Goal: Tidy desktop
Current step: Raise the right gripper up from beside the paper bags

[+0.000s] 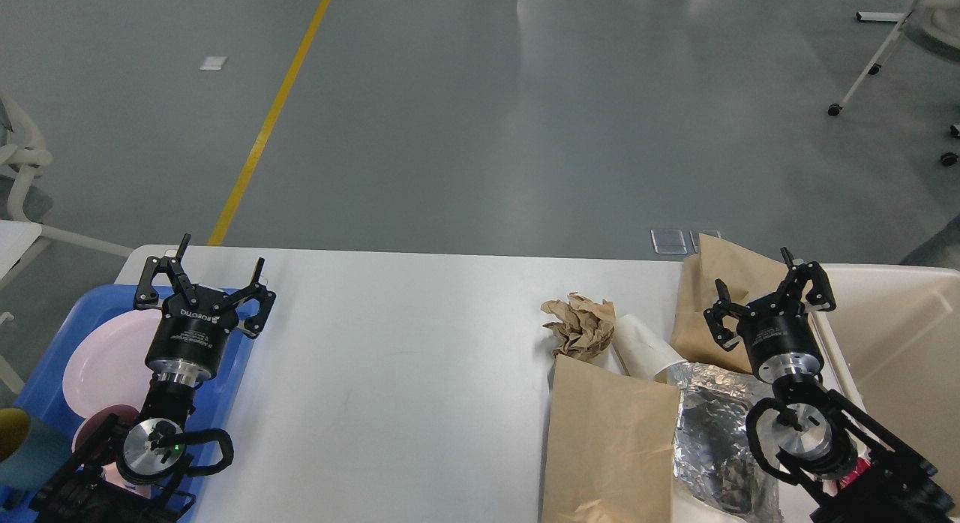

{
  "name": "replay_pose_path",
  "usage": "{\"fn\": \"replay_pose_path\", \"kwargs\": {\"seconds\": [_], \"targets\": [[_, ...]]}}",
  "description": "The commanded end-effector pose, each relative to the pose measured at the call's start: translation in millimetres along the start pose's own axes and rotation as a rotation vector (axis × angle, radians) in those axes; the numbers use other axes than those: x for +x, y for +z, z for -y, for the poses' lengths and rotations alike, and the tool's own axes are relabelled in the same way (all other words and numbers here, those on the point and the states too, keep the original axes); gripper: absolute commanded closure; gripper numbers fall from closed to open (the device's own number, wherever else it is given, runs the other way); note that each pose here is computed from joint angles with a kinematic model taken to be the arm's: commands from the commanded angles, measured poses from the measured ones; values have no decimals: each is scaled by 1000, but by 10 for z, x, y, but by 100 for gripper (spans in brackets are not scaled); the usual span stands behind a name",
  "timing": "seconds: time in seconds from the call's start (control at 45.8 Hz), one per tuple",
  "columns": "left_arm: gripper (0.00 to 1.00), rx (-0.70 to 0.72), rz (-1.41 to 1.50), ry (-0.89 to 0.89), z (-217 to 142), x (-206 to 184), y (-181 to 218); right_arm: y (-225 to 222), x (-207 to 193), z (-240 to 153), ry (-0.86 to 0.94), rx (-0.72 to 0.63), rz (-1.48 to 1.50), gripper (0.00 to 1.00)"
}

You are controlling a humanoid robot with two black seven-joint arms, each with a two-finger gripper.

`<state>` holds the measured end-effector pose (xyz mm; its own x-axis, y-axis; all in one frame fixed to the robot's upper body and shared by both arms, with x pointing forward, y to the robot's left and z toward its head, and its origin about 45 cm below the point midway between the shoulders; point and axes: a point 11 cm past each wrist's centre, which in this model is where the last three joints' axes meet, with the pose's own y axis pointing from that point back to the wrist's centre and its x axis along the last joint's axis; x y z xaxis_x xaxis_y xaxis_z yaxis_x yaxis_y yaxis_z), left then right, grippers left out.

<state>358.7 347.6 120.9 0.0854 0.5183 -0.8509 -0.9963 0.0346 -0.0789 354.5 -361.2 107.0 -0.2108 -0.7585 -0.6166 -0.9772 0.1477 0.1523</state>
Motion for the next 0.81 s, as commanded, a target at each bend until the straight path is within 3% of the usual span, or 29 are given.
{"fn": "replay_pose_path", "kwargs": {"seconds": [0.0,0.109,0.568,0.787], "targets": [[4,0,1,0,0,0,2,-445,184,200,60,84,-14,0],[4,-1,-1,0,0,-1,-3,-700,261,235,69,116,-32,0],[4,0,1,0,0,0,2,-701,162,242,28,113,-17,0],[4,0,-1,-1,0,-3,-4,-686,73,218,-81,106,25,0]]}}
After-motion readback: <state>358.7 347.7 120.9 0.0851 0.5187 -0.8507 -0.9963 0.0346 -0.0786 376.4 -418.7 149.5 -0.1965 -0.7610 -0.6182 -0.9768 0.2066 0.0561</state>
